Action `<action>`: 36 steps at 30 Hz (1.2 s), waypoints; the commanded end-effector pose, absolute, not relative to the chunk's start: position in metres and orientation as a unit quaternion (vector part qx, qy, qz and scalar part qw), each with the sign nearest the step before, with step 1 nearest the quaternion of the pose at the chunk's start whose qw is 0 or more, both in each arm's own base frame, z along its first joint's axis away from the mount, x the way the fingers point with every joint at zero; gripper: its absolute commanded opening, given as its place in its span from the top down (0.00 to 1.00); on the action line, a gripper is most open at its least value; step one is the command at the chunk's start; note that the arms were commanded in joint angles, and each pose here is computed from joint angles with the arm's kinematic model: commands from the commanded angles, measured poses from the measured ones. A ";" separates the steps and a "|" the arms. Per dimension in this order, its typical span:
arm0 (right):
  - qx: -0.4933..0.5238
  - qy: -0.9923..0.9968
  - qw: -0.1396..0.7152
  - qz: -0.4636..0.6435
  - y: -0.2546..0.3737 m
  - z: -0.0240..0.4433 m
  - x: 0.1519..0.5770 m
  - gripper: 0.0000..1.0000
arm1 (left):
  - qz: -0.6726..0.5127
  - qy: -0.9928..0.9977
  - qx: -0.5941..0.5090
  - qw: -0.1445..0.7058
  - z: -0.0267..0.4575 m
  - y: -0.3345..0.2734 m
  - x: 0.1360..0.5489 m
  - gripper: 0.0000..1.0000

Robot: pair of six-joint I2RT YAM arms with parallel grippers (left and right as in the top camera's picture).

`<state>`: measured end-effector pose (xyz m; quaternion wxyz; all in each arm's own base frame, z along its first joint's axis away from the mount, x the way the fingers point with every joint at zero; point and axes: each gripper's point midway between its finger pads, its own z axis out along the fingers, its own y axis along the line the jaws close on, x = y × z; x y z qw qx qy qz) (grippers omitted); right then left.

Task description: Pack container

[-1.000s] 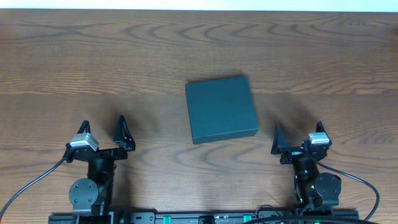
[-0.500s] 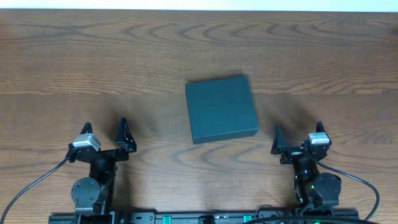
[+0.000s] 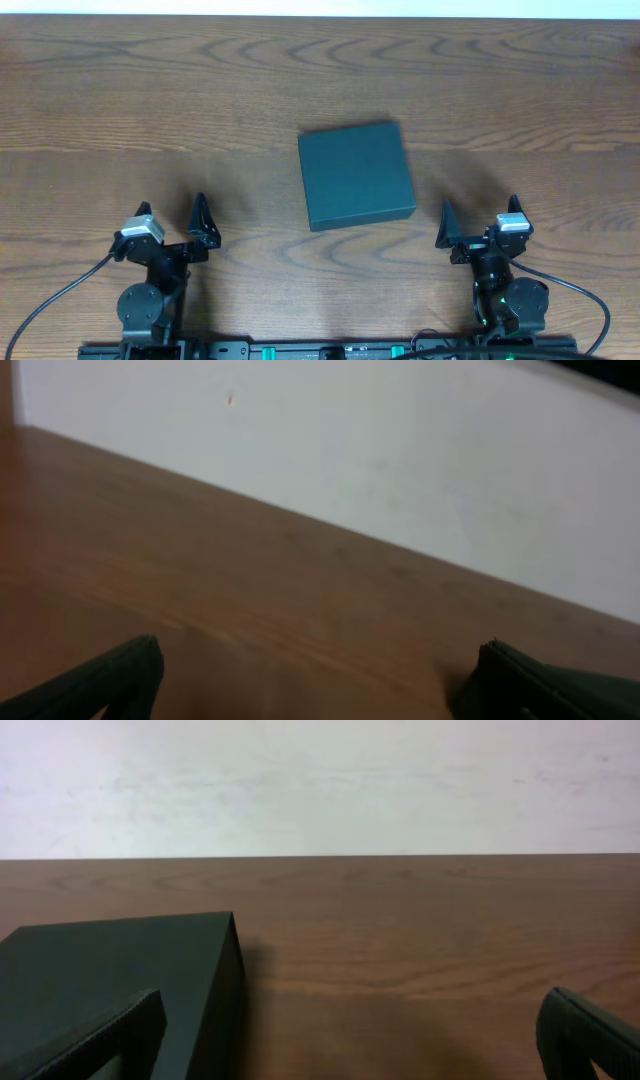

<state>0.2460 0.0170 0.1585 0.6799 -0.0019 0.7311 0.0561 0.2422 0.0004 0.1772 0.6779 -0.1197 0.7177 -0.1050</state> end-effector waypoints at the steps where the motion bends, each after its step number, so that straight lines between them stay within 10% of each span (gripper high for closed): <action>1: -0.001 0.731 0.680 0.064 0.020 0.158 0.245 0.01 | -0.093 0.728 -0.116 0.669 0.168 0.002 0.241 0.01; 36: -0.001 0.731 0.680 0.064 0.020 0.158 0.245 0.01 | -0.035 0.757 0.016 0.653 0.154 -0.015 0.240 0.02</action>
